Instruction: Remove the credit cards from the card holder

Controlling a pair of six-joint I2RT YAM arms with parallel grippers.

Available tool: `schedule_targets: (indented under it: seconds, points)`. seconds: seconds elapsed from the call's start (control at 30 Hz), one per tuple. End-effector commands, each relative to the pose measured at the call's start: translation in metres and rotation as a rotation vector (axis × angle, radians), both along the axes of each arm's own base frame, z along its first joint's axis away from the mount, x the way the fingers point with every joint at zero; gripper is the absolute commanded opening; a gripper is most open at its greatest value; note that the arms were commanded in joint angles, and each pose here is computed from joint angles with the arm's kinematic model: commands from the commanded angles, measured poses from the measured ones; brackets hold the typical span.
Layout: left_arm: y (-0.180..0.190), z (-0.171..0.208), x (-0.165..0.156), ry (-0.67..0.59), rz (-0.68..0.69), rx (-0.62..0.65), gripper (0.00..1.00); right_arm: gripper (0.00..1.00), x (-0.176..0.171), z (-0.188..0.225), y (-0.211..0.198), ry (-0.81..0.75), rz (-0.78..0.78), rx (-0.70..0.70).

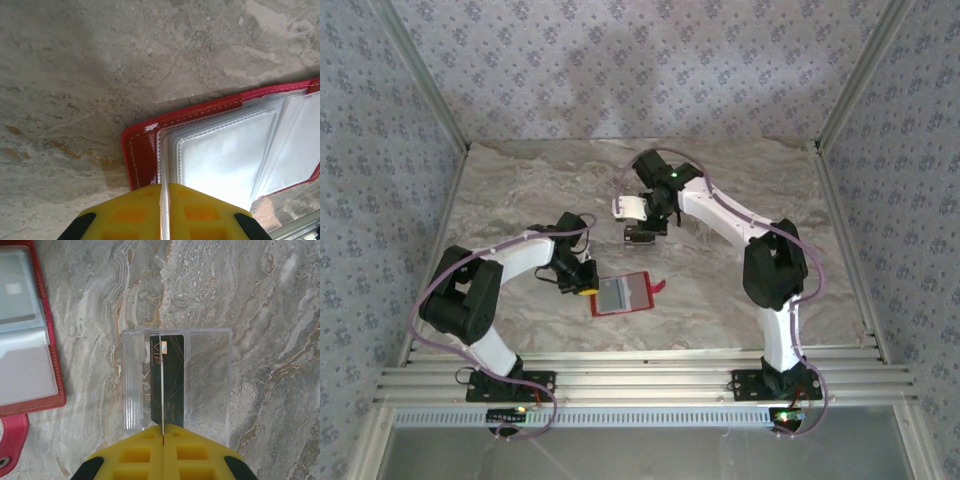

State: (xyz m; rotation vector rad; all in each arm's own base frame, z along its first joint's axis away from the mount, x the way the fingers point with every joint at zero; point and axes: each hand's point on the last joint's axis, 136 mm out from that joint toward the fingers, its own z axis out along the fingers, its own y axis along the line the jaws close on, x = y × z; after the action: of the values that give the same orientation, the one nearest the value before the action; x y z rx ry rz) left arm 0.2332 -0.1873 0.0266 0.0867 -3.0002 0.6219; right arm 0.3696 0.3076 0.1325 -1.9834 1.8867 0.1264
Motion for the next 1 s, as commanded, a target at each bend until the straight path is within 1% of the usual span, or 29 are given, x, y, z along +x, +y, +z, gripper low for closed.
schedule_targets:
  seconds: [0.0,0.23,0.57,0.63,0.8,0.97]
  points:
    - [0.0,-0.001,-0.002,0.021,0.014,-0.009,0.13,0.0,0.0,-0.008,-0.003,0.048,0.05,-0.04]
    - [0.0,0.001,-0.002,0.02,0.018,-0.011,0.12,0.0,0.006,-0.026,-0.002,0.098,0.051,-0.078]
    - [0.001,0.0,-0.005,0.026,0.02,-0.006,0.12,0.0,-0.001,-0.05,-0.002,0.177,0.057,-0.115]
    - [0.001,0.0,-0.004,0.024,0.02,-0.007,0.13,0.05,0.0,-0.051,-0.002,0.175,0.055,-0.114]
    - [0.001,0.001,-0.004,0.022,0.018,-0.007,0.13,0.22,0.013,-0.044,-0.001,0.112,0.04,-0.11]
    - [0.001,0.001,-0.004,0.022,0.019,-0.008,0.12,0.25,0.03,-0.023,0.0,0.013,0.008,-0.084]
